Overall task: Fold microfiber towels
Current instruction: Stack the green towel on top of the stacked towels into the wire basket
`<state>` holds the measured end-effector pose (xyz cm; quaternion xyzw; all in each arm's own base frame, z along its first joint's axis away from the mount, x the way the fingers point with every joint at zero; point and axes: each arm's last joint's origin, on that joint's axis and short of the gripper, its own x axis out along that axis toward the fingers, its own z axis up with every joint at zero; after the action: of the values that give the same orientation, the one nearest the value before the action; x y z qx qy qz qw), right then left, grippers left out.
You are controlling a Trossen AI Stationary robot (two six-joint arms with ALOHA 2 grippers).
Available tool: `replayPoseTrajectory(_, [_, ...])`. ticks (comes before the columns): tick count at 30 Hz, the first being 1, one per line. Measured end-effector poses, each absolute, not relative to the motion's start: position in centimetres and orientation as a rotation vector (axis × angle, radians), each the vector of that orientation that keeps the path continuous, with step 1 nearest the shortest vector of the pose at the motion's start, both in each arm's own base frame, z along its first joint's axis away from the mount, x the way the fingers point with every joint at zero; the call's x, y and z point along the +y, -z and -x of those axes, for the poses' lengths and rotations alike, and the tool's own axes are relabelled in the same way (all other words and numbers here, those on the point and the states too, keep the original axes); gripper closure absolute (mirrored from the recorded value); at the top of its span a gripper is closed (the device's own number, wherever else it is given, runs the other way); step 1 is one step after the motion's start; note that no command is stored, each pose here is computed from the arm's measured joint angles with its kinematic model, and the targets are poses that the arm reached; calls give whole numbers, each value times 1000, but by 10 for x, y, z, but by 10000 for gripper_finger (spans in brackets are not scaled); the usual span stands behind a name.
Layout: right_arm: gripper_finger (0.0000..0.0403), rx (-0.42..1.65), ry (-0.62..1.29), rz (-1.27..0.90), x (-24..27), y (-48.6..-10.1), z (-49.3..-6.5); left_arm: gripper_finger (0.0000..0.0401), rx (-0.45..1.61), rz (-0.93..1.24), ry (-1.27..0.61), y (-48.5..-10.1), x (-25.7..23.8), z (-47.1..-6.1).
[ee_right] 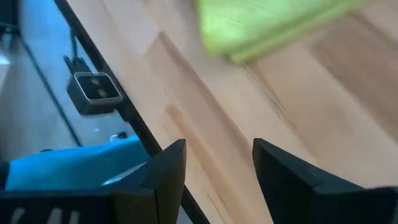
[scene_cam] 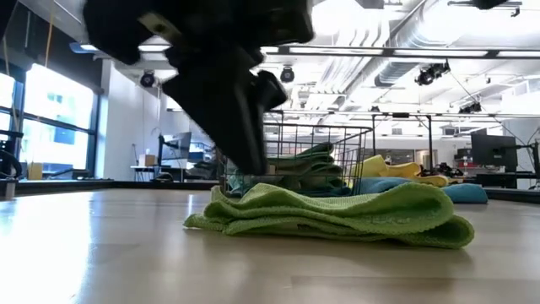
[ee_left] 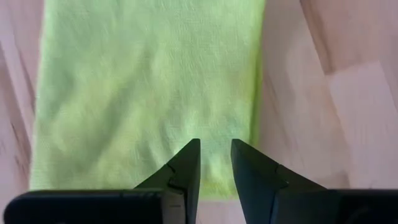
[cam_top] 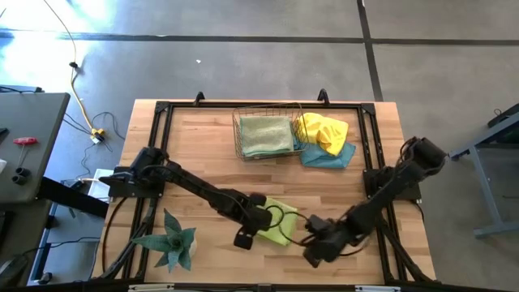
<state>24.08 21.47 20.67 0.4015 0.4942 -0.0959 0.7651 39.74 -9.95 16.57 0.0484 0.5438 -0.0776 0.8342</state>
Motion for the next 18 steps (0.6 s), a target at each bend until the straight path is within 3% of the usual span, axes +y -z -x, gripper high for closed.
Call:
replayPoseTrajectory(5, [224,985,370,-883,201,-213,-206,321,1074,-95,168,-168,-98,-405])
replayPoseTrajectory(13, [224,555,419,-1346,173,-143,-208,320,1029,-26,93,-159,-74,-411])
replayPoseTrajectory(18, [224,498,443,-1430,164,-124,-216,320,1091,61,76,-142,-64,-401])
